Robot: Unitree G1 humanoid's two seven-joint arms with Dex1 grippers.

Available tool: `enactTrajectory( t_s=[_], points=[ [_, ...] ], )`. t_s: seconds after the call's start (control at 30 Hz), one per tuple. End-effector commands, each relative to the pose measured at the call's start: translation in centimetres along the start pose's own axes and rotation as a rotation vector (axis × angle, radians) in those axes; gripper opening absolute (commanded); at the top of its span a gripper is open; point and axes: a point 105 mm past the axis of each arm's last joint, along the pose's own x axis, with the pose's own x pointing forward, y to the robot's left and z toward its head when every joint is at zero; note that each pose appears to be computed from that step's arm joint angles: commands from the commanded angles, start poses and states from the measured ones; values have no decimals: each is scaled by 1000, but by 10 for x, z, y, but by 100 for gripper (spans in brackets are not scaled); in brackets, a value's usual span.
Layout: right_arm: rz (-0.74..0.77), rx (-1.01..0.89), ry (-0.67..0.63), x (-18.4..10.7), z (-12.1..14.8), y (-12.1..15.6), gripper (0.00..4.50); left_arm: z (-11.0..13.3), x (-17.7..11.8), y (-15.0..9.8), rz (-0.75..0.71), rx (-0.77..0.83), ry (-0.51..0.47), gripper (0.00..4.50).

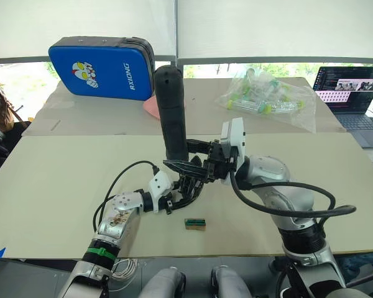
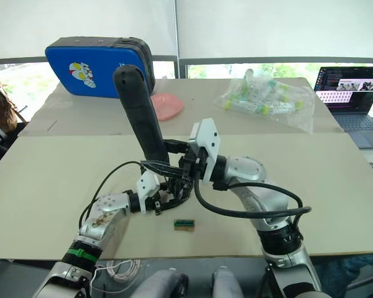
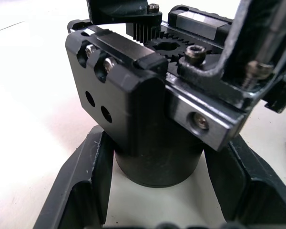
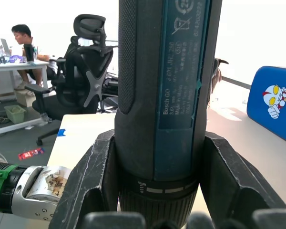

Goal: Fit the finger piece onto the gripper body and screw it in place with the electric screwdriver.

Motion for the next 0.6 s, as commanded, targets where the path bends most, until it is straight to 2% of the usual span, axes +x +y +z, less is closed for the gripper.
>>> enactTrajectory(
  t_s=[0.03,0.6],
  points=[
    [-32,7,-1,0,-3,-5,195,-26,-3,-8,-14,-78,89,228],
    [-31,62,60,8,-28,-3,195,-28,-4,-10,-8,-86,89,228]
  ],
)
